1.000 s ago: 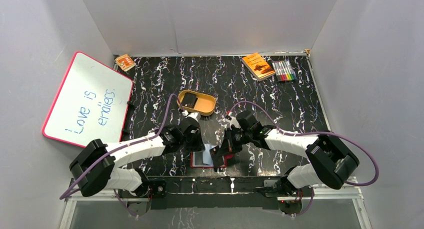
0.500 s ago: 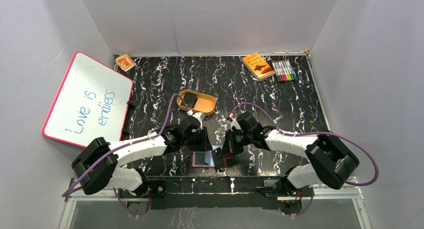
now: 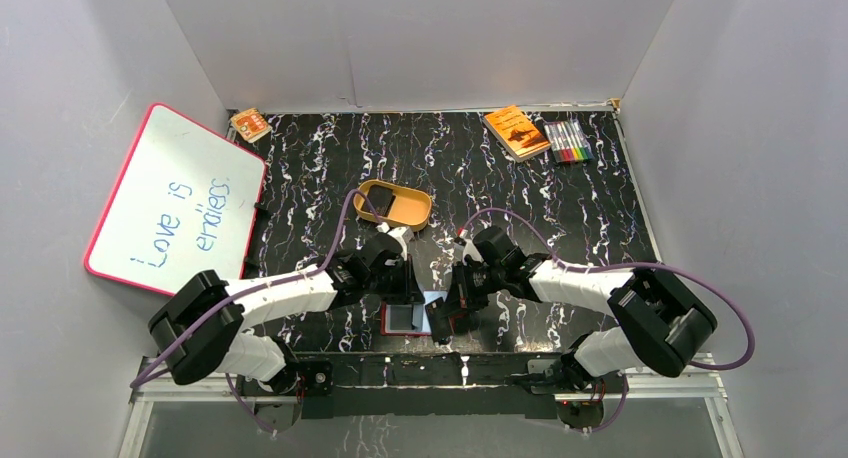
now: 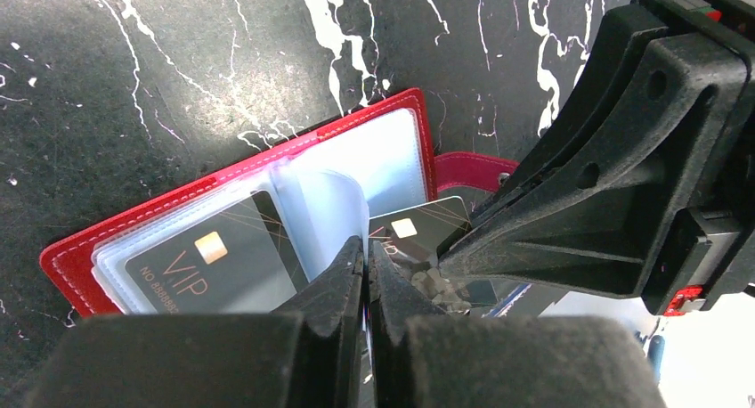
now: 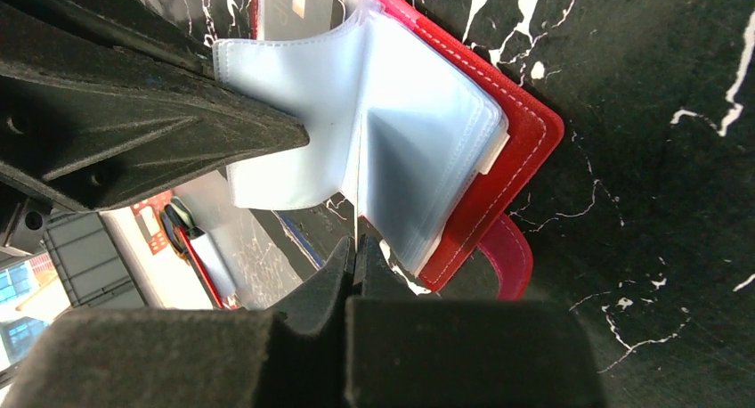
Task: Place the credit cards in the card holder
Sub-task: Turn over the card slot in the card holder.
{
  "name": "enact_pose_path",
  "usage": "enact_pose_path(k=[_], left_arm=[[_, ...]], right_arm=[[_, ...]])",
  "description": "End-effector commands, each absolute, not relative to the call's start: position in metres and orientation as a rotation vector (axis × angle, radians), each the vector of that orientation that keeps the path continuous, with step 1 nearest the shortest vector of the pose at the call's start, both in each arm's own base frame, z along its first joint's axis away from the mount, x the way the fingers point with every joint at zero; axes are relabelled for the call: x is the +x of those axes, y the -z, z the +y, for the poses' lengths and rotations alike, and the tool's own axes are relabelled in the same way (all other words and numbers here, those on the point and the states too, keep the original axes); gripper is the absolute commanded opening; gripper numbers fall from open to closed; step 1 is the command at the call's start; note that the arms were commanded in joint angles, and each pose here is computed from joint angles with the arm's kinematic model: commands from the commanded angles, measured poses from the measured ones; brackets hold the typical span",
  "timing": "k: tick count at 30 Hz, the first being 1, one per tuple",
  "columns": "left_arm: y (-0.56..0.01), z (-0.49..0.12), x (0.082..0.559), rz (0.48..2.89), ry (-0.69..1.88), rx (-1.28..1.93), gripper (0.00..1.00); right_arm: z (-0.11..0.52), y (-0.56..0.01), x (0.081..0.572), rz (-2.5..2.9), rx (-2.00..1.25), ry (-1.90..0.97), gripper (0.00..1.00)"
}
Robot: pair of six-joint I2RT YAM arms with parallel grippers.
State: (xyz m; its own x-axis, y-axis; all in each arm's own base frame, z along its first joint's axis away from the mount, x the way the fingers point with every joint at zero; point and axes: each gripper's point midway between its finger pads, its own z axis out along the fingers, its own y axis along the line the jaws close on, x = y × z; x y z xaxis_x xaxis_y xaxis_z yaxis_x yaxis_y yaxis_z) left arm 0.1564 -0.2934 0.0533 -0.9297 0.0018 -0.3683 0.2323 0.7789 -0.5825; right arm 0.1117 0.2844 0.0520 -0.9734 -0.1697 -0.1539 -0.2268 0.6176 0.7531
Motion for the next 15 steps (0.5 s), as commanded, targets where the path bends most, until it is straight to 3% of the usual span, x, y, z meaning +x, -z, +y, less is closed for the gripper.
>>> enact_pose_path(k=[1,6,15], left_arm=[[-0.055,-0.283,0.157,2.630,0.869,0.158,0.00],[-0.048,-0.249,0.165,2.645,0.624,0.084,0.02],[-0.038,-0.217,0.167,2.646,0.437,0.000,0.02]], right_arm=[[0.285,-0.053,0.112,2.754,-0.353,-1.298,0.00],[0.287,-0.058,0.114,2.735,-0.357,-1.306,0.00],[0.298,-0.070,0.117,2.680,-0.387,-1.390,0.00]])
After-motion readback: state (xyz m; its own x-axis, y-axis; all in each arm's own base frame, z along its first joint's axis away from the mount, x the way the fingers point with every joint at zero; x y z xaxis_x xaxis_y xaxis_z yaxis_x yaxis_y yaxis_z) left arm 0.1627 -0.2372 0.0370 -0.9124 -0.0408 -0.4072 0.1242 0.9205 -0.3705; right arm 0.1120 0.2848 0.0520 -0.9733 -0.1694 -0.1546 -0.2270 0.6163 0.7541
